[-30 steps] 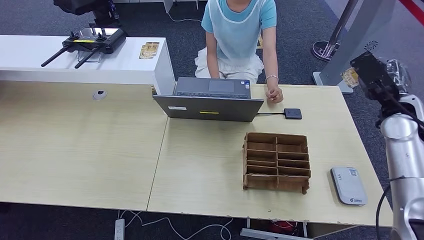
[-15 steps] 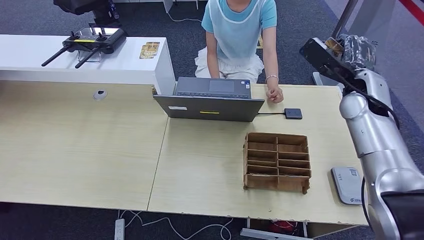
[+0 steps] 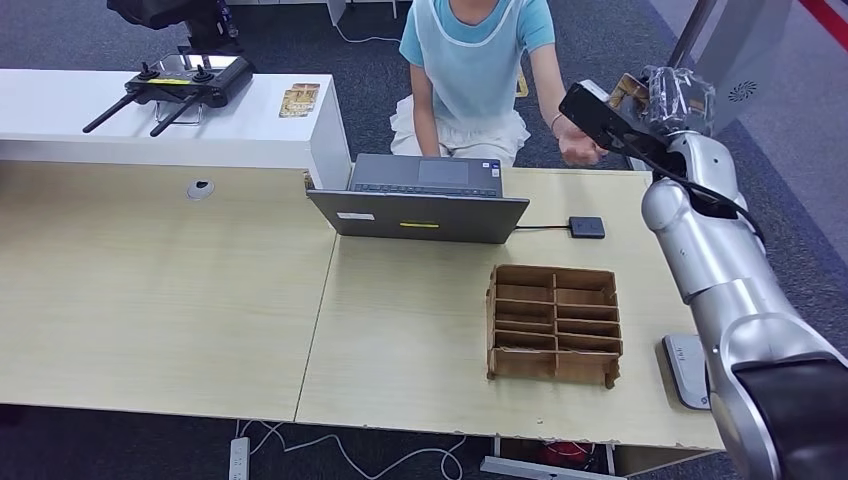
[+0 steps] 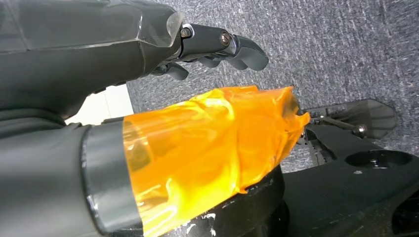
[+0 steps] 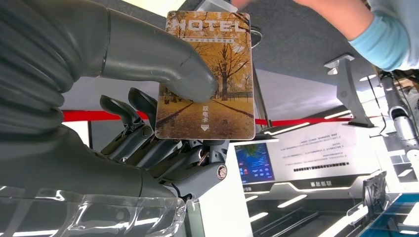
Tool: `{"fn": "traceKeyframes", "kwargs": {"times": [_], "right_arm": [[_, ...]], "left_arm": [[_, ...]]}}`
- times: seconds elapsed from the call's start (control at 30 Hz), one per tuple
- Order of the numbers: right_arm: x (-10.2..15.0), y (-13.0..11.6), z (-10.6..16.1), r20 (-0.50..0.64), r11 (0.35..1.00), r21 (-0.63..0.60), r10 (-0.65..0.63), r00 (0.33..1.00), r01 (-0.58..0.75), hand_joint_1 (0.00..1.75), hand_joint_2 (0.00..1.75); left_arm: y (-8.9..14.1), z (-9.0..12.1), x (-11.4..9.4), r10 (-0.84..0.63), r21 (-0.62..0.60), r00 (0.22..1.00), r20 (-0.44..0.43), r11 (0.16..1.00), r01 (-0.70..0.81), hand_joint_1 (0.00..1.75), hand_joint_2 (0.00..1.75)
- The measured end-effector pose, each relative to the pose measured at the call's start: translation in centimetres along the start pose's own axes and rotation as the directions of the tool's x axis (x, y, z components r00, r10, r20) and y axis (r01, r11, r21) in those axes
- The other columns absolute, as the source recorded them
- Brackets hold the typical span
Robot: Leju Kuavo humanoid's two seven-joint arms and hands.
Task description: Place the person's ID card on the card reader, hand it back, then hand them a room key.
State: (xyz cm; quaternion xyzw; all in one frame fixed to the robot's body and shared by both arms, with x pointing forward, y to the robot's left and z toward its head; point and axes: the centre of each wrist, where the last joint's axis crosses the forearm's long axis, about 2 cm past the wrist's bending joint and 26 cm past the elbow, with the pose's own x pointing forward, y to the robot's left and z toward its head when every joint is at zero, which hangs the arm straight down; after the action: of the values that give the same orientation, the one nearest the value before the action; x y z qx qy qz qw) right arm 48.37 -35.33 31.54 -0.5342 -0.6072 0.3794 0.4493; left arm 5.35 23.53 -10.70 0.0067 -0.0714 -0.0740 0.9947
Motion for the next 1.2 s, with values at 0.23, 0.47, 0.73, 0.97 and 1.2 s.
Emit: {"fn": "traceKeyframes", "kwargs": {"times": [0.23,0.47,0.73,0.97,1.2], "right_arm": [[-0.6,0.7,0.1,-0.02,1.0,0.018,0.023,1.0,-0.023,1.75,1.75],[-1.0,1.2,0.2,-0.029,0.999,0.035,0.033,0.999,-0.032,1.75,1.75],[-1.2,1.5,0.3,-0.033,0.998,0.043,0.045,0.998,-0.043,0.0,1.75],[-1.3,1.4,0.3,-0.042,0.999,0.007,0.047,0.998,-0.047,0.0,1.75],[-1.5,0.7,0.2,-0.033,0.999,-0.05,-0.017,0.999,0.015,0.0,1.75]], "left_arm": [[0.2,0.0,-0.1,-0.002,0.003,1.0,-0.018,1.0,0.002,0.0,0.0],[0.3,0.0,-0.1,0.0,0.004,1.0,-0.02,1.0,0.0,0.0,0.0],[0.4,0.0,-0.2,0.001,0.006,1.0,-0.019,1.0,-0.001,0.0,0.0],[0.4,0.0,-0.2,-0.002,0.006,1.0,-0.019,1.0,0.002,0.0,0.0],[0.4,0.0,-0.2,-0.001,0.007,1.0,-0.017,1.0,0.001,0.0,0.0]]}}
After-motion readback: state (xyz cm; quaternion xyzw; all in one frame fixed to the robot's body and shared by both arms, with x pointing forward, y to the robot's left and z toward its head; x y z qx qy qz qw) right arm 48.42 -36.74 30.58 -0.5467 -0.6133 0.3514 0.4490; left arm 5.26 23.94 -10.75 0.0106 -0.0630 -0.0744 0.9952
